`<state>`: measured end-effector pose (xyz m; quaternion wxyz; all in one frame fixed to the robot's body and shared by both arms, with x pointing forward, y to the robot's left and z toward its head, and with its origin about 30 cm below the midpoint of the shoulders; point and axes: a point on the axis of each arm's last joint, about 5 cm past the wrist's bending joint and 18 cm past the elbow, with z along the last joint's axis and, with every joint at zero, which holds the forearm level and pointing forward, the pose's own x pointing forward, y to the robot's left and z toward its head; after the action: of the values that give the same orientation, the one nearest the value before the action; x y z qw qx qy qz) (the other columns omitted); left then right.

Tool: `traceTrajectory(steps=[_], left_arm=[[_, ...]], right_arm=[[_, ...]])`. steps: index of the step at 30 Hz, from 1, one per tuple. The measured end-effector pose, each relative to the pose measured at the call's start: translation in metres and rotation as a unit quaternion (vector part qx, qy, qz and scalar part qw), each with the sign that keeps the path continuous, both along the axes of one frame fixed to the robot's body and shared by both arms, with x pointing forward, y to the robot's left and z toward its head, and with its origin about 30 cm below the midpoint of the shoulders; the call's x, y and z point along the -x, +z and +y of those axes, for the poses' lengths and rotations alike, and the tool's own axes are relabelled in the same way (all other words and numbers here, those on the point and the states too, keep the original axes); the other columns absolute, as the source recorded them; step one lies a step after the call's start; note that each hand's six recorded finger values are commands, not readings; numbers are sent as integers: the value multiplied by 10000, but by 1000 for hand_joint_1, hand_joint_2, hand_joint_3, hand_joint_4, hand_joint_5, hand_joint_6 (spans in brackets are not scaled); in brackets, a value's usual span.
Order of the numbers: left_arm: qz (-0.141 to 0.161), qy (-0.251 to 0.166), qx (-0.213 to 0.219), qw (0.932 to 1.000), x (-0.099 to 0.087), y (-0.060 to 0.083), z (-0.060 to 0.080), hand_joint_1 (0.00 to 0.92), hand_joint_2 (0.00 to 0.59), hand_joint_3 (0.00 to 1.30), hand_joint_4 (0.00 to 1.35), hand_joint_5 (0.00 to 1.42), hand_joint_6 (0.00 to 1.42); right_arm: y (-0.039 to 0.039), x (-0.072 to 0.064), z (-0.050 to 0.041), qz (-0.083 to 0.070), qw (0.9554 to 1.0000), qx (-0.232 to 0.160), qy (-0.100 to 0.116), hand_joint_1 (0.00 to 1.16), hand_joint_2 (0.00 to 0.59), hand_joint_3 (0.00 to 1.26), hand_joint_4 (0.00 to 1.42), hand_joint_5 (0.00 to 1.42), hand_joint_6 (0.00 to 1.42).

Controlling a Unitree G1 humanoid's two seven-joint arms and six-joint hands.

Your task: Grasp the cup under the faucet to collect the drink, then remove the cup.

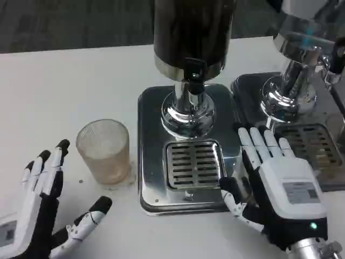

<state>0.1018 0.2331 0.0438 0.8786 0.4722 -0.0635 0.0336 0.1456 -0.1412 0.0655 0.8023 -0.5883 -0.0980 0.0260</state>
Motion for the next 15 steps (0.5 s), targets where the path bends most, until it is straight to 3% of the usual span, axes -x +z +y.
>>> traceTrajectory(steps=[15], left_arm=[[-52, -20, -13, 10000, -31, 13, 2, 0, 186, 0, 0, 0, 0]], right_arm=[[-11, 18, 27, 38, 10000, -80, -43, 396, 464, 3, 0, 0, 17]])
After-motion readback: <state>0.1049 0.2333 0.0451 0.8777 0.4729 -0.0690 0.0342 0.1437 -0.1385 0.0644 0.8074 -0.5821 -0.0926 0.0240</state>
